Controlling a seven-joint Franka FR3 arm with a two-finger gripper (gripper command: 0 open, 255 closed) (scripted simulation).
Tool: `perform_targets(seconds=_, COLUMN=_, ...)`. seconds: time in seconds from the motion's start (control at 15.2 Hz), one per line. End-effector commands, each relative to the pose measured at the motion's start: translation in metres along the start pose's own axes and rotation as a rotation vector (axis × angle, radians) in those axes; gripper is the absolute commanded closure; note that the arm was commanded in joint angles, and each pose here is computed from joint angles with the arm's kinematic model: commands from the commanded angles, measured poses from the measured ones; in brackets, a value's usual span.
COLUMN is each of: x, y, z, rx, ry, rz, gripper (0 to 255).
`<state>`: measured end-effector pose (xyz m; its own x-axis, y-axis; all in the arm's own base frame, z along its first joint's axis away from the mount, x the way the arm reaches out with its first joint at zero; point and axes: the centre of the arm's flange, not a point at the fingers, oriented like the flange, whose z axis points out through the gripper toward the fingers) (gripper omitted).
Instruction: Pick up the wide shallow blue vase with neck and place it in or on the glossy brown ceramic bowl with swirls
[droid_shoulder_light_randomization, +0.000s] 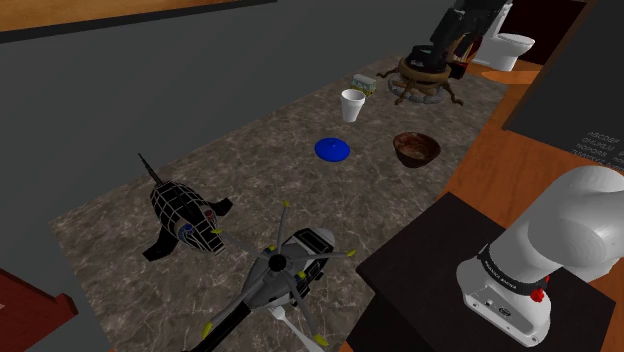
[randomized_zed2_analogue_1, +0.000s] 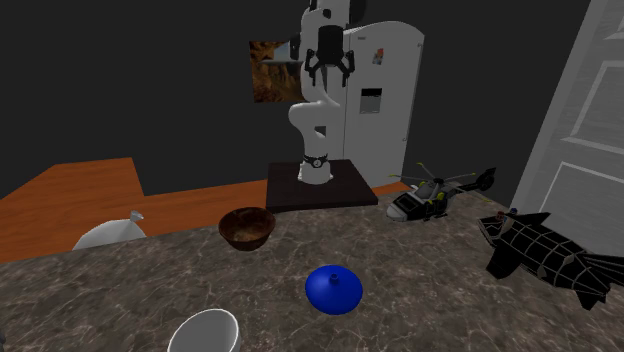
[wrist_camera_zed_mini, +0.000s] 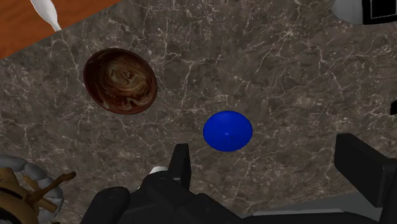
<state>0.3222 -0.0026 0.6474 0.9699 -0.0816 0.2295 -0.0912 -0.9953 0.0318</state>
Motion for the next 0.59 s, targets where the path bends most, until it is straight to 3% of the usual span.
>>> perform_targets(seconds=0.0, x=0.0, y=0.0, z=0.0, rx=0.0, ry=0.0, rz=0.0, gripper=0)
perform_targets(seconds=0.53, x=0.065, y=0.007, z=0.089, rx=0.019, ry=-0.052, rz=-0.012, gripper=0)
